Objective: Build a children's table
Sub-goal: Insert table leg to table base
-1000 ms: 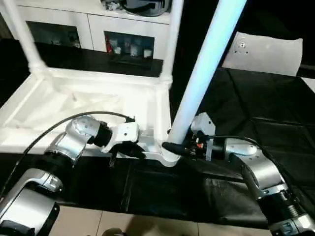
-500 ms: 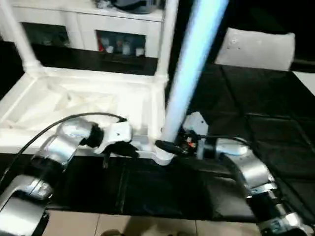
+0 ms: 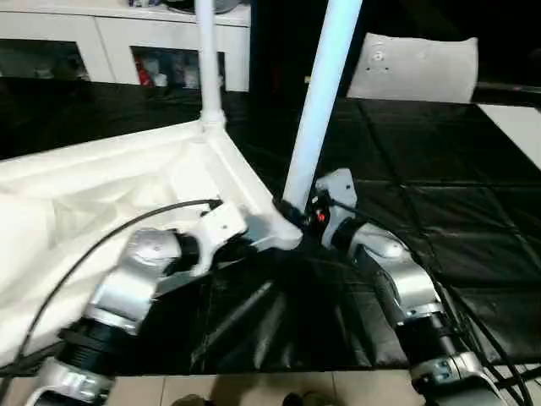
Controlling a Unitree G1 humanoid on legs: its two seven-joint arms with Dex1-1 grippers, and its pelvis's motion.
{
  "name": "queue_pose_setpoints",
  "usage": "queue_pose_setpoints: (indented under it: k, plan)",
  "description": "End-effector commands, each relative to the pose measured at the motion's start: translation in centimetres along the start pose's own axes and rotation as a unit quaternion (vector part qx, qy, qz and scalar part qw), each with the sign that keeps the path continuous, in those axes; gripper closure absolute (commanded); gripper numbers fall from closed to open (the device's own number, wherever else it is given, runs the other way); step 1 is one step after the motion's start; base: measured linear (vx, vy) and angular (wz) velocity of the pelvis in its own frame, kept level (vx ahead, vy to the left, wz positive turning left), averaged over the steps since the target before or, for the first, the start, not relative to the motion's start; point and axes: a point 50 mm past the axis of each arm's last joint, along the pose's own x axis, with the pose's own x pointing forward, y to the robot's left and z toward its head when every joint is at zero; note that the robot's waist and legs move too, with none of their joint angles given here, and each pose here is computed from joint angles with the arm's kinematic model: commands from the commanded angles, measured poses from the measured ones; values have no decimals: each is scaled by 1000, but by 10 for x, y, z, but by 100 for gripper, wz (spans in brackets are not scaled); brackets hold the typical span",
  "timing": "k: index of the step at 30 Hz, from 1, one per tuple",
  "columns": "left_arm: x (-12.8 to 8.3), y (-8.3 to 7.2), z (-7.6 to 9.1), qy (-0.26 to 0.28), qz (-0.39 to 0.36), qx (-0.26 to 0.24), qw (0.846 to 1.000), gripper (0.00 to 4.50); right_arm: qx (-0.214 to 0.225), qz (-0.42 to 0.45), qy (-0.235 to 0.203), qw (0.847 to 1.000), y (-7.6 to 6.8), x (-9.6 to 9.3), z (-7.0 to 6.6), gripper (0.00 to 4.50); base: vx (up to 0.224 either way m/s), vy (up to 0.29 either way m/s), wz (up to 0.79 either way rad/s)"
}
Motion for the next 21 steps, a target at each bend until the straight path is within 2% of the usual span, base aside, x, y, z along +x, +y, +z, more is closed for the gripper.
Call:
queue_pose_setpoints:
  k: [1, 9, 13, 14, 18, 19, 21]
  plan:
    - [20, -23, 14, -21, -45, 18, 999, 450, 26, -22, 72, 997, 2, -2, -31, 261, 0, 0, 0]
    - [18, -12, 8, 9, -16, 26, 999, 450, 31, -36, 73, 996, 3, -6, -34, 261, 0, 0, 0]
    - [15, -9, 5, 14, -10, 23, 1000, 450, 65, -46, 66, 995, 3, -7, -36, 261, 0, 0, 0]
    - [14, -8, 4, 15, -9, 22, 1000, 450, 67, -47, 63, 995, 3, -7, -35, 205, 0, 0, 0]
    - [13, -7, 3, 16, -9, 22, 1000, 450, 66, -44, 57, 995, 4, -8, -35, 179, 0, 0, 0]
    - [11, -5, 1, 18, -10, 21, 1000, 450, 64, -40, 52, 996, 5, -10, -35, 152, 0, 0, 0]
    - [10, -3, 0, 20, -9, 22, 1000, 450, 62, -38, 49, 996, 6, -12, -35, 146, 0, 0, 0]
